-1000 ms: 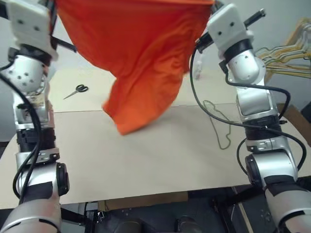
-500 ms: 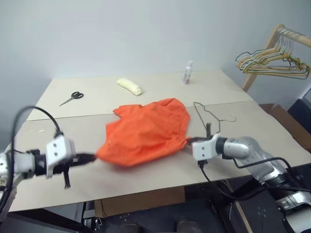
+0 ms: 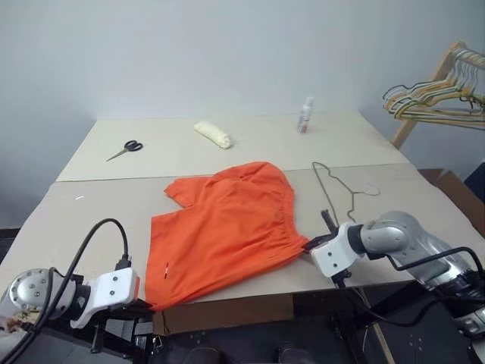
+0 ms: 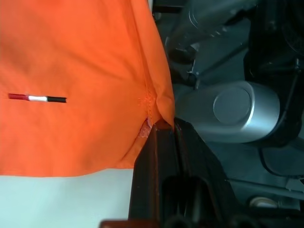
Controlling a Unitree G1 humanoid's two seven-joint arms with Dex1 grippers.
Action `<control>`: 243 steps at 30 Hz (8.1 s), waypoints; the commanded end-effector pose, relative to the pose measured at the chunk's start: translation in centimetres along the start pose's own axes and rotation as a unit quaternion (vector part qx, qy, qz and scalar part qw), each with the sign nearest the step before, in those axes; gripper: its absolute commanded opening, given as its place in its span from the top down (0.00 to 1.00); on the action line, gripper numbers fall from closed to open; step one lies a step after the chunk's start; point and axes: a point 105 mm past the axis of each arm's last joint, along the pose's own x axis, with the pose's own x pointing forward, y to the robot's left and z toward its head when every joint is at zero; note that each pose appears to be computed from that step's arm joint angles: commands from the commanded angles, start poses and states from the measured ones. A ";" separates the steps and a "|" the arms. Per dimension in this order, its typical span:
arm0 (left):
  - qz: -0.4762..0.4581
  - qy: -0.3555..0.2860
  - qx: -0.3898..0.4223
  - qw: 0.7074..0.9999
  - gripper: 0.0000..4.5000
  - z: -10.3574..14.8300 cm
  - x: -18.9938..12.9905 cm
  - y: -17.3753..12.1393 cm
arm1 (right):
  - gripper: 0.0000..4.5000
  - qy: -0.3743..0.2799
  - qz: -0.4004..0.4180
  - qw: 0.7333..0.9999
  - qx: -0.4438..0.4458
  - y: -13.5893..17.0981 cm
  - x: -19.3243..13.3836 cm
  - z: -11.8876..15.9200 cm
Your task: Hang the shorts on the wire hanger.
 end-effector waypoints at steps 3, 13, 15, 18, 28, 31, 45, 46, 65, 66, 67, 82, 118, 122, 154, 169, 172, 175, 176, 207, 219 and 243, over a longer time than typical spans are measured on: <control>0.001 -0.019 0.006 1.000 0.90 0.7 -0.6 0.4 | 0.88 -0.013 0.017 0.999 -0.026 0.2 -1.2 0.8; 0.018 -0.065 0.020 0.998 0.19 2.3 -1.8 0.9 | 0.11 -0.018 -0.043 0.997 0.053 -1.5 -3.4 0.2; 0.047 -0.114 0.019 0.992 0.04 3.7 -3.0 1.8 | 0.03 -0.020 -0.084 0.989 0.122 -2.6 -5.0 -0.5; 0.088 -0.190 0.022 0.978 0.01 6.0 -4.2 3.1 | 0.03 0.009 -0.178 0.953 0.245 -4.5 -6.7 -2.9; 0.117 -0.356 0.070 0.925 0.01 13.0 -4.1 5.7 | 0.03 0.094 -0.358 0.691 0.621 -5.4 -4.7 -11.8; 0.107 -0.371 0.080 0.919 0.01 14.1 -3.8 5.9 | 0.03 0.106 -0.367 0.658 0.649 -5.1 -3.3 -13.2; 0.091 -0.350 0.093 0.928 0.01 13.9 -2.8 5.6 | 0.03 0.075 -0.346 0.625 0.696 -3.6 -1.6 -15.3; 0.091 -0.350 0.093 0.928 0.01 13.9 -2.7 5.6 | 0.03 0.073 -0.337 0.629 0.696 -3.6 -1.4 -15.1; 0.083 -0.350 0.096 0.928 0.00 14.1 -2.0 5.7 | 0.56 0.157 -0.234 0.583 0.762 1.3 2.3 -14.0; 0.083 -0.350 0.096 0.928 0.00 14.1 -1.9 5.7 | 0.66 0.160 -0.231 0.584 0.762 1.4 2.3 -14.0; 0.083 -0.350 0.097 0.928 0.00 14.1 -1.9 5.7 | 0.72 0.161 -0.228 0.584 0.762 1.6 2.4 -13.9; 0.167 -0.440 0.002 0.882 0.00 16.6 -1.9 10.1 | 1.00 0.087 -0.412 0.535 0.733 -4.1 -3.5 -14.4; 0.028 -0.668 -0.359 0.651 0.36 24.8 -4.2 16.7 | 1.00 -0.217 -0.476 0.794 0.310 -10.1 -3.8 5.3; 0.036 -0.671 -0.362 0.646 0.66 24.8 -4.2 17.1 | 1.00 -0.209 -0.474 0.798 0.307 -10.0 -3.4 5.3; -0.089 -0.707 0.038 0.701 1.00 22.4 -12.5 9.6 | 0.01 -0.374 -0.055 0.774 0.507 -7.0 -8.0 5.9; -0.096 -0.717 0.033 0.689 1.00 22.7 -11.0 9.7 | 0.01 -0.389 -0.014 0.777 0.495 -11.3 -5.5 8.2; -0.093 -0.719 0.030 0.688 1.00 22.7 -10.9 9.8 | 0.01 -0.398 -0.003 0.777 0.487 -11.4 -5.5 8.6; -0.092 -0.719 0.029 0.688 1.00 22.7 -10.9 9.9 | 0.01 -0.400 0.002 0.777 0.486 -11.5 -5.3 8.7; -0.091 -0.719 0.029 0.688 1.00 22.7 -10.9 9.9 | 0.04 -0.399 0.001 0.777 0.487 -11.6 -5.2 8.6; 0.024 -0.364 0.004 0.931 0.01 14.0 0.5 10.1 | 1.00 -0.344 -0.113 0.669 0.650 -5.9 -8.1 3.8; -0.013 -0.319 0.094 0.943 0.01 15.0 0.7 8.3 | 1.00 -0.171 0.020 0.460 0.871 8.2 -8.8 -0.8; -0.003 -0.303 0.086 0.949 0.01 13.6 1.0 7.9 | 1.00 -0.196 0.126 0.417 0.878 10.7 -7.9 -0.6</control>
